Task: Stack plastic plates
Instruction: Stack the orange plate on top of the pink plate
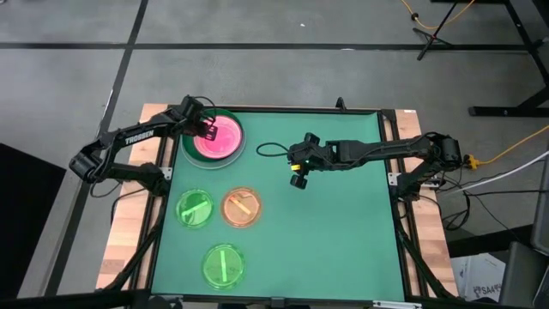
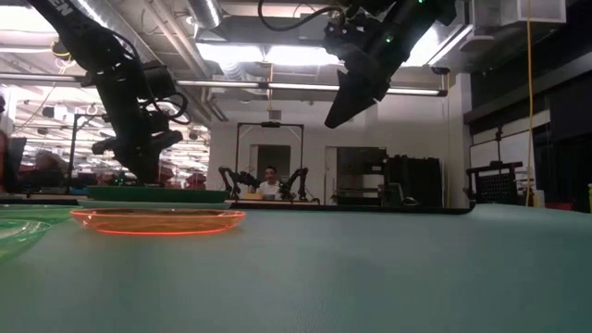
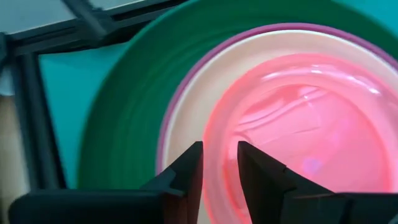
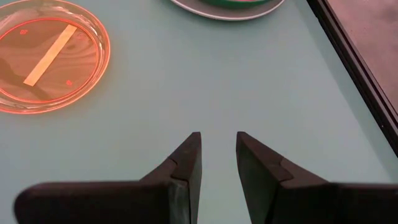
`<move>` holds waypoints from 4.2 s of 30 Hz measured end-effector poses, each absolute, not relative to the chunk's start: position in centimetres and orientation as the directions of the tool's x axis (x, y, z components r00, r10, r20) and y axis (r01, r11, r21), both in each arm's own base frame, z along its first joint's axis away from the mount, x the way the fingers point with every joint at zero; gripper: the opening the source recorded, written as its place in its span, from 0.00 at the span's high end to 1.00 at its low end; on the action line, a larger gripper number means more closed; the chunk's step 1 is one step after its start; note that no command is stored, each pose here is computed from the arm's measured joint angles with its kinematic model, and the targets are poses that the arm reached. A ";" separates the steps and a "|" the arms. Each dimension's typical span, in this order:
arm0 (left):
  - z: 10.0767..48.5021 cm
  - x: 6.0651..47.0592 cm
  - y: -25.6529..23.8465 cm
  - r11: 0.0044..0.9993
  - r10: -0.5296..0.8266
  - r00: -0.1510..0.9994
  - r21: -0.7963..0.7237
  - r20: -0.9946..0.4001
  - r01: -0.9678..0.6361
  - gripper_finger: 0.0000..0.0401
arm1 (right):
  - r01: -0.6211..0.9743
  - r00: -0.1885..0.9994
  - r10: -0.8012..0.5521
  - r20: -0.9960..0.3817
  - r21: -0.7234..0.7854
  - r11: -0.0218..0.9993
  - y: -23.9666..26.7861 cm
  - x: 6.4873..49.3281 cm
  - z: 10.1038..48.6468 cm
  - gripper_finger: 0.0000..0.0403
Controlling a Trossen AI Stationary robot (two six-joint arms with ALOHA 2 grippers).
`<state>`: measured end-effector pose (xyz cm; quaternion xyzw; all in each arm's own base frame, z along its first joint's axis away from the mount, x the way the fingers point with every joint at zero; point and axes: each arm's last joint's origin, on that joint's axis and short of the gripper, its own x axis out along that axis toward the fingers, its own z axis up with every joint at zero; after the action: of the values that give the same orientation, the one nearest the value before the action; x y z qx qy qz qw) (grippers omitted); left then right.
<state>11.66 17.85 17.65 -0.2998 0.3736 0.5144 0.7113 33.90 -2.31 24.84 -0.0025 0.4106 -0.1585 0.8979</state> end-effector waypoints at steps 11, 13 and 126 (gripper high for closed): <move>17.7 12.2 17.6 0.396 0.419 0.351 -0.180 -0.837 -0.900 0.77 | 0.283 0.612 -0.287 -0.737 -0.135 0.950 -2.3 33.9 24.8 0.78; 17.7 12.4 17.5 0.408 0.408 0.366 -0.191 -0.836 -0.893 0.77 | 0.283 0.613 -0.287 -0.737 -0.135 0.950 -2.3 33.9 24.8 0.78; 12.9 22.8 -2.5 0.879 0.156 0.372 -0.044 -0.915 -0.475 0.77 | 0.278 0.643 -0.270 -0.717 -0.110 0.954 -2.3 34.2 25.0 0.78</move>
<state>22.79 -2.50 12.91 -0.1517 0.5258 0.1934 0.8143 34.17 -2.28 25.05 0.0051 0.3948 -0.1510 0.9063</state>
